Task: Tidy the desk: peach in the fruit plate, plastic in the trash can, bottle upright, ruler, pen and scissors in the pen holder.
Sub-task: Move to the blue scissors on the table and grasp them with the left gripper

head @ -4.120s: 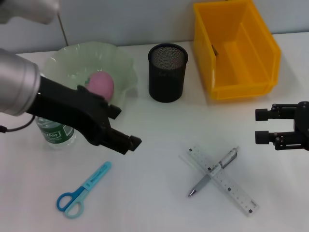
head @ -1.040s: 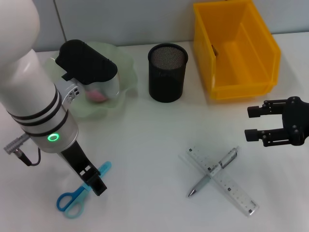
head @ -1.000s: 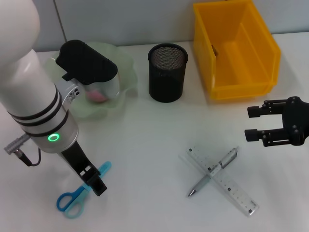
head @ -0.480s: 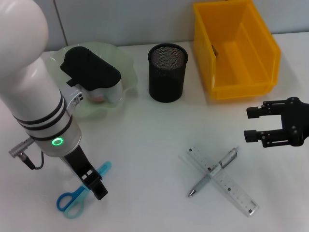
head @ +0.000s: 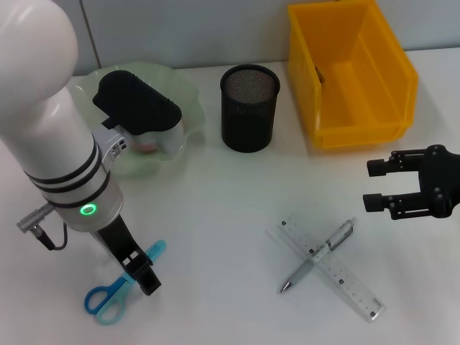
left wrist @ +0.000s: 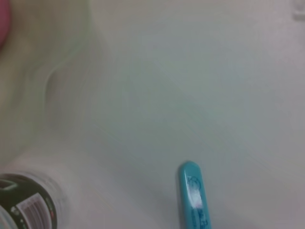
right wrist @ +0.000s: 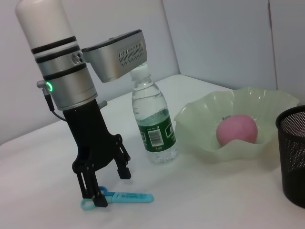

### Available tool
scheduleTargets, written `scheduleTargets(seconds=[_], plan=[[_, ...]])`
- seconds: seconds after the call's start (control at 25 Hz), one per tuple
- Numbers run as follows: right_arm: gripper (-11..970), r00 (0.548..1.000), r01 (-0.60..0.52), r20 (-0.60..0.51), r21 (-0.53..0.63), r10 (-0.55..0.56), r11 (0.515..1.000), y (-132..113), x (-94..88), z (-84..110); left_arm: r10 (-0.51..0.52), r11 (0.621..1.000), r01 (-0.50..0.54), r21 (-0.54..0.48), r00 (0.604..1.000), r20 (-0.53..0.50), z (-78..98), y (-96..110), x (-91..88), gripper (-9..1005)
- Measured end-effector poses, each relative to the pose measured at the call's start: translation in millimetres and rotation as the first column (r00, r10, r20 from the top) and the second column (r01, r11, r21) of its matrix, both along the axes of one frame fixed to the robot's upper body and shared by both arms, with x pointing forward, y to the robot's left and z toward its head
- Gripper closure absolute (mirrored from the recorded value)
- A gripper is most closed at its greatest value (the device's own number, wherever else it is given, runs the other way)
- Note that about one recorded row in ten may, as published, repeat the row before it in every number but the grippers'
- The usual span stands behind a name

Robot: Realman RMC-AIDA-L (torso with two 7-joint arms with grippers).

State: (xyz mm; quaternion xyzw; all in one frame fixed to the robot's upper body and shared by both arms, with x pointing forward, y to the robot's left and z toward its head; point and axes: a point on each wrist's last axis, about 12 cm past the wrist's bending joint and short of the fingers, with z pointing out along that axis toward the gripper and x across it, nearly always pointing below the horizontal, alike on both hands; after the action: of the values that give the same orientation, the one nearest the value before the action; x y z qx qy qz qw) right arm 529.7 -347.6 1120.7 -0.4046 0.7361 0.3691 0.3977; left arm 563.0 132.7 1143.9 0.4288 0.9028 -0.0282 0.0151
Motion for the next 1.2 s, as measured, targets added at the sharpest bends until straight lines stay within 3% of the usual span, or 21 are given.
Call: scheduleTargets(seconds=[1.2], plan=[[235,1.000,0.004,-0.006,0.009,-0.004,1.000,2.0,1.8,-0.9,-0.018,1.000,0.018,-0.002,1.000,-0.007,-0.7,-1.6,0.6,149]])
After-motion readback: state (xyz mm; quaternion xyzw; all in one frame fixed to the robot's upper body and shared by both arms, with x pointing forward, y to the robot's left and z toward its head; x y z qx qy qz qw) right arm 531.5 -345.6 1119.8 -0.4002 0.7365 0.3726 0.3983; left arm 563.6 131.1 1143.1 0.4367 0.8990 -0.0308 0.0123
